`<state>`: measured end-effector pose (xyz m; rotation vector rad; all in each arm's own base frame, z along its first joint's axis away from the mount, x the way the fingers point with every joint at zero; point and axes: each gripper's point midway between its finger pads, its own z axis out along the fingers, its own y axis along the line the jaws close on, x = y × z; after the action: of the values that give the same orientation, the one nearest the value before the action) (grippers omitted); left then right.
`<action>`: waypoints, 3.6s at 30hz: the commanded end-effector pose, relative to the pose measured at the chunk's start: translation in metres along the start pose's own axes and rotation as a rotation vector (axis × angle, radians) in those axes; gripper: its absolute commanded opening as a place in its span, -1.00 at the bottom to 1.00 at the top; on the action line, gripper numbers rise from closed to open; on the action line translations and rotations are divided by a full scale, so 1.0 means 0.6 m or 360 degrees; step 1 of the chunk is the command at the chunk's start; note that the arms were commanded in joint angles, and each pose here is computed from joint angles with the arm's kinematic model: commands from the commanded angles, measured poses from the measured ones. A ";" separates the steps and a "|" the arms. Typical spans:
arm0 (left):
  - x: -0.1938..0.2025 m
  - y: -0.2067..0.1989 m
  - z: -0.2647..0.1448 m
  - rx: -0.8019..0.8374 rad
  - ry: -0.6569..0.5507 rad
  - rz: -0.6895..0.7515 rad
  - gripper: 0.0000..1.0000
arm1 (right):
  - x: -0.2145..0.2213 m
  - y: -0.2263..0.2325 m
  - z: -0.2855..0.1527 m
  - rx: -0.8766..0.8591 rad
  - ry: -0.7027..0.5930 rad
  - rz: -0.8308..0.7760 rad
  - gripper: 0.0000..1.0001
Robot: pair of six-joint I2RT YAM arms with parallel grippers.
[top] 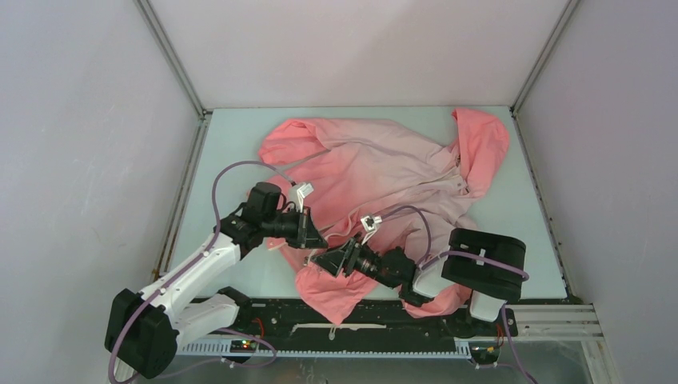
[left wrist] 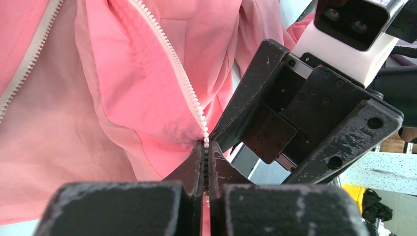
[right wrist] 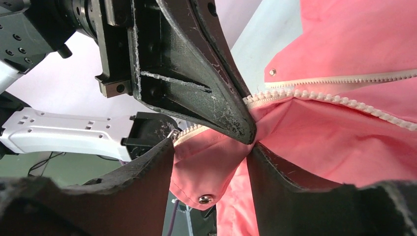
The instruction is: Zip up the jacket
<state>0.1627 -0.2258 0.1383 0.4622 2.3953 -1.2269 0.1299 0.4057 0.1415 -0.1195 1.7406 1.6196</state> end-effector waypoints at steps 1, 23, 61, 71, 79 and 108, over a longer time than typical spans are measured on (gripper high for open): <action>-0.006 -0.008 0.001 0.0039 -0.0038 0.0070 -1.00 | -0.021 0.044 0.016 -0.0154 -0.0069 0.0059 0.14; -0.003 -0.019 -0.002 0.0068 -0.0011 0.0062 -1.00 | -0.012 0.031 0.035 -0.0225 0.0024 -0.0167 -0.33; -0.068 0.255 -0.154 -0.1433 -0.0012 -0.0051 0.40 | 0.046 -0.012 0.033 -0.0247 0.0182 -0.0572 -1.00; -0.068 0.269 -0.099 -0.1299 0.0417 0.0139 0.41 | 0.055 -0.009 0.026 -0.0289 0.0228 -0.0597 -1.00; -0.041 0.285 -0.071 -0.1218 0.0575 0.0114 0.38 | 0.057 -0.012 0.018 -0.0299 0.0262 -0.0588 -1.00; -0.100 0.096 -0.035 -0.0238 -0.0242 -0.0063 -1.00 | 0.004 -0.024 0.034 -0.0119 0.0055 -0.0330 -1.00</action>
<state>0.2344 -0.1560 0.1040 0.3346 2.5656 -0.7326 0.1360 0.4222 0.1013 -0.4696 1.7071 1.5040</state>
